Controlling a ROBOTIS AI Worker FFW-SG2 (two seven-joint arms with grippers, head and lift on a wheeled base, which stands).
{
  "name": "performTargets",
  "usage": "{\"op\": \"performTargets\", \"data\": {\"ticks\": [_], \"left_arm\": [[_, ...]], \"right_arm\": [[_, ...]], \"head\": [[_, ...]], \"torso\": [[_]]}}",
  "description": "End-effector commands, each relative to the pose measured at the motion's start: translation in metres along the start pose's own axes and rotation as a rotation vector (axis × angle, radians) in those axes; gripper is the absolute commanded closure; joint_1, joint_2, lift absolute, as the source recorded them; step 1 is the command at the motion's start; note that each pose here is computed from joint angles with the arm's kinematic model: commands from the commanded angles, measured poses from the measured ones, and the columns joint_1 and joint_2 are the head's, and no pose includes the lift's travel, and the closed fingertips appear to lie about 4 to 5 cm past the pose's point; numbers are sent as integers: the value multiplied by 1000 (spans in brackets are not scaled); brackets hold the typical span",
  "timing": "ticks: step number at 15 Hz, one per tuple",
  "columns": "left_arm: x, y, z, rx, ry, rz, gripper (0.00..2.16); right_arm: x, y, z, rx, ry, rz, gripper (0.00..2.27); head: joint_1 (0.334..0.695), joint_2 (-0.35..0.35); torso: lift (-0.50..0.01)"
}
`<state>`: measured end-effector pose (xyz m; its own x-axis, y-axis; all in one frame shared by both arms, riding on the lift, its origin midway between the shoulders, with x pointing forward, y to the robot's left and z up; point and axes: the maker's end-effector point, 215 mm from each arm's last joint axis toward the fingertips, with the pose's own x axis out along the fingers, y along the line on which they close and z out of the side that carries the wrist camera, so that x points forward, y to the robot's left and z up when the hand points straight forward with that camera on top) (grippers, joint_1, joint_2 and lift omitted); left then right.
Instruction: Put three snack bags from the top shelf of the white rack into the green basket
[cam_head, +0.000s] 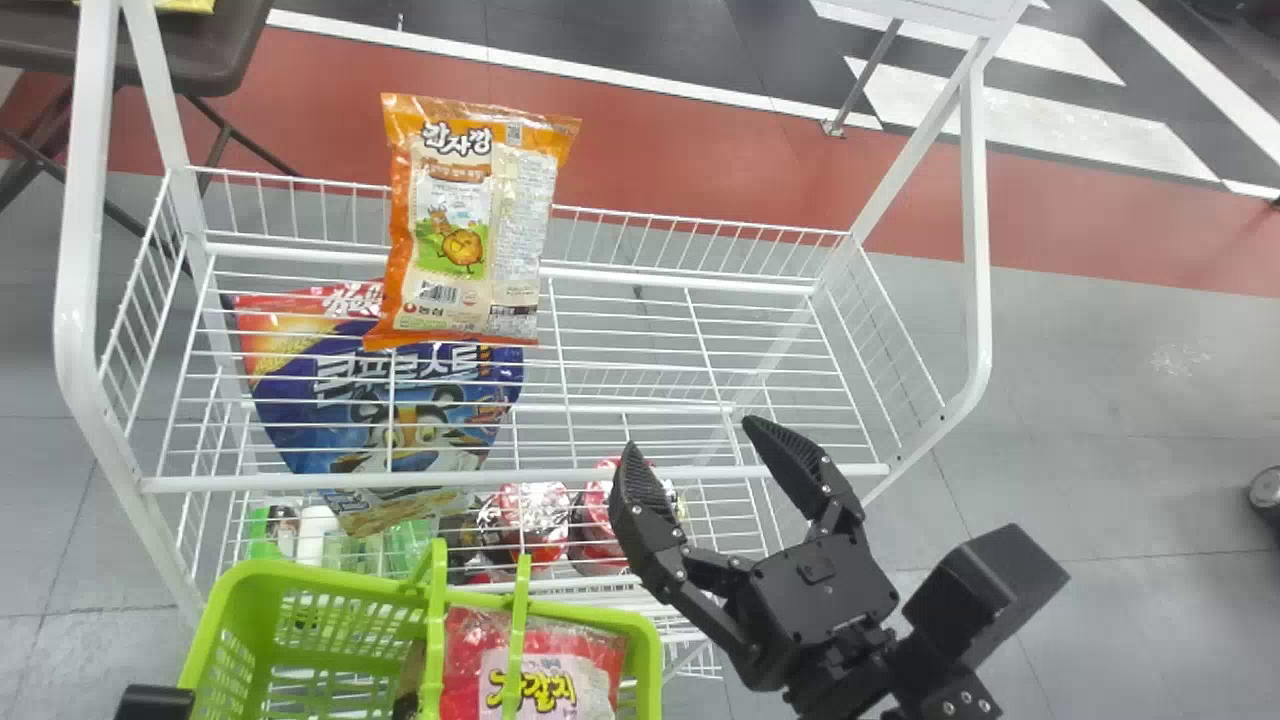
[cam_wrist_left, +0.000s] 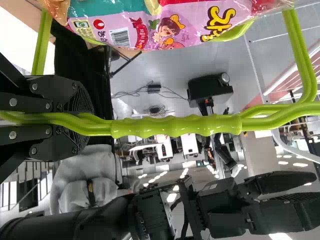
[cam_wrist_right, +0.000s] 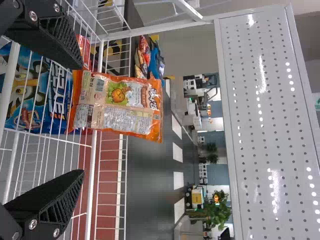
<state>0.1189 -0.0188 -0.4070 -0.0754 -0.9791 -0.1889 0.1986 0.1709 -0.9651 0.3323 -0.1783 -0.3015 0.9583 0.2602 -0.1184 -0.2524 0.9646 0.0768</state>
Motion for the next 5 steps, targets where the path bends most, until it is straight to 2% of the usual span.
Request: {"op": "performTargets", "data": {"ticks": [1,5], "left_arm": [[-1,0,0,0,-2,2,2118],[0,-1,0,2,-1,-3,2118]], "right_arm": [[0,0,1,0,-3,-1,70],[-1,1,3,-2,-10,1,70]], "head": [[695,-350],[695,-350]], "torso": [[0],[0]]}}
